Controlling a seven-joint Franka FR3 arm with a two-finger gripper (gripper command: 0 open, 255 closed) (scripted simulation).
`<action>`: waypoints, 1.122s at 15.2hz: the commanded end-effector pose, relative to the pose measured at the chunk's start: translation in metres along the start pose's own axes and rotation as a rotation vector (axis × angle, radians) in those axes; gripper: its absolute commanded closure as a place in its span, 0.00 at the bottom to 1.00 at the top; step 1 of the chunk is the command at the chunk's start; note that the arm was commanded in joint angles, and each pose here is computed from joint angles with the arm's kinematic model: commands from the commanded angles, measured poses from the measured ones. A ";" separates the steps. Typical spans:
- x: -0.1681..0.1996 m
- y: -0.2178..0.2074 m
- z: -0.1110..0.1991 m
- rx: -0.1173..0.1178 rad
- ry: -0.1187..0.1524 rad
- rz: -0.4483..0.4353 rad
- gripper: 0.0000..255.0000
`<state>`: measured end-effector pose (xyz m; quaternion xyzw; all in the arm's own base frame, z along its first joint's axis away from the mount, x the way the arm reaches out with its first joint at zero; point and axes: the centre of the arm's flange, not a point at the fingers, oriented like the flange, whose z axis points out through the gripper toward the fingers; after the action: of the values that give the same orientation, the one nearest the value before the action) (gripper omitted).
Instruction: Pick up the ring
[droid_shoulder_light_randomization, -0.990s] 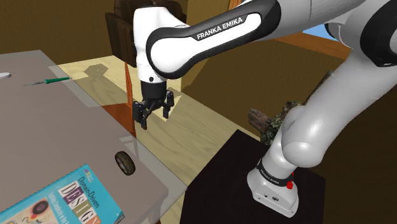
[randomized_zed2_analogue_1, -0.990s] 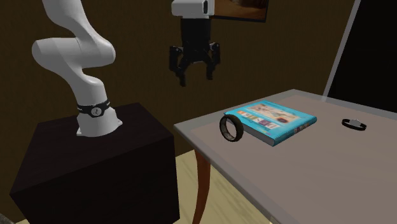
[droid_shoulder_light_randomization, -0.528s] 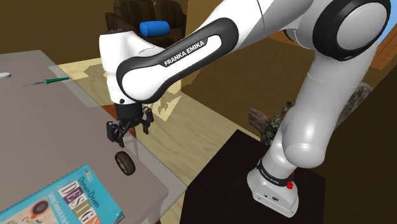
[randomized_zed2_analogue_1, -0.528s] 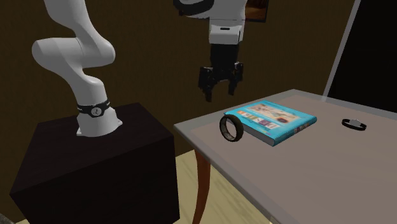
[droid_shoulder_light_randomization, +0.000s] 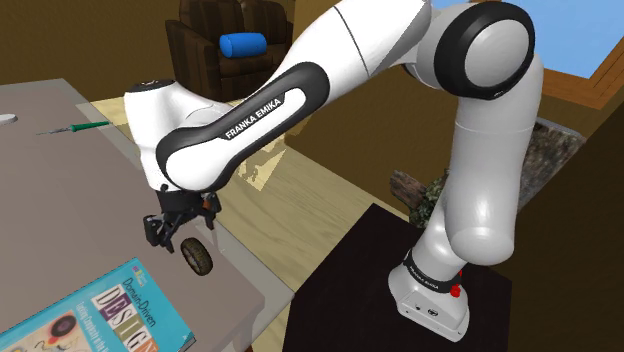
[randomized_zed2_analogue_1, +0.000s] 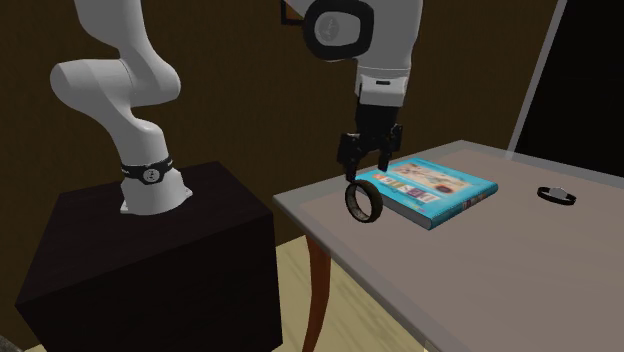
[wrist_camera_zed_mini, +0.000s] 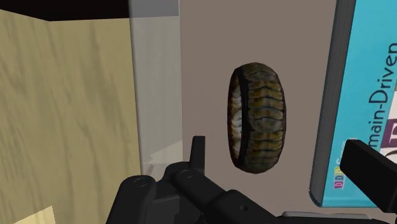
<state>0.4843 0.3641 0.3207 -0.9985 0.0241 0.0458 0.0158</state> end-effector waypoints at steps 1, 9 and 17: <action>0.001 0.000 0.011 0.000 0.000 0.000 0.00; 0.002 0.000 0.024 0.000 0.000 0.000 1.00; 0.001 0.000 0.014 0.000 0.000 0.000 1.00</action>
<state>0.4835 0.3642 0.3026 -0.9985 0.0242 0.0455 0.0159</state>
